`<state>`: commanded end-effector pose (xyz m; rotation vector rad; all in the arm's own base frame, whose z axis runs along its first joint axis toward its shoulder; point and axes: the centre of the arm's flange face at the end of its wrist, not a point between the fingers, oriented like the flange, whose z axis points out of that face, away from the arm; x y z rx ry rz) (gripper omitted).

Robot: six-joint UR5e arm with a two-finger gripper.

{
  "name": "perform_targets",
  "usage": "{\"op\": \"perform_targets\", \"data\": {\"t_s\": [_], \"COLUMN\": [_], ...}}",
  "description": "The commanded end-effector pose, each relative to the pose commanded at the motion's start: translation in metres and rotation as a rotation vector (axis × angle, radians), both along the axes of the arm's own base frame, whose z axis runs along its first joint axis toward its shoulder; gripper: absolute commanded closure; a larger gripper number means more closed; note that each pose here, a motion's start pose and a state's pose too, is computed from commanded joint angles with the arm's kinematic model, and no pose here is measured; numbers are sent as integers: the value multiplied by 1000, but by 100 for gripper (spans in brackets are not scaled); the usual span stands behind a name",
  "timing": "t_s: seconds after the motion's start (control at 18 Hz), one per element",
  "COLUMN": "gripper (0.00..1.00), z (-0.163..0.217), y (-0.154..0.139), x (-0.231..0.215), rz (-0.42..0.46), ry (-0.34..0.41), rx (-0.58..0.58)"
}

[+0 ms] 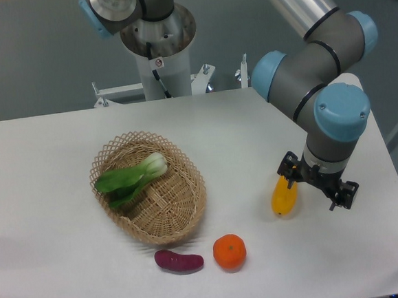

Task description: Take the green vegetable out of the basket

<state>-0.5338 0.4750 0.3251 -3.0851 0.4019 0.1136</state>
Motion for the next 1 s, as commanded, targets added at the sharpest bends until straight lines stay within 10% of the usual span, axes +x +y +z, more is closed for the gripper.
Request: {"op": "perform_targets", "data": {"t_s": [1.0], "gripper": [0], "z": [4], "y": [19], "x": [62], "rz": [14], "ry": [-51], "rx": [26]}}
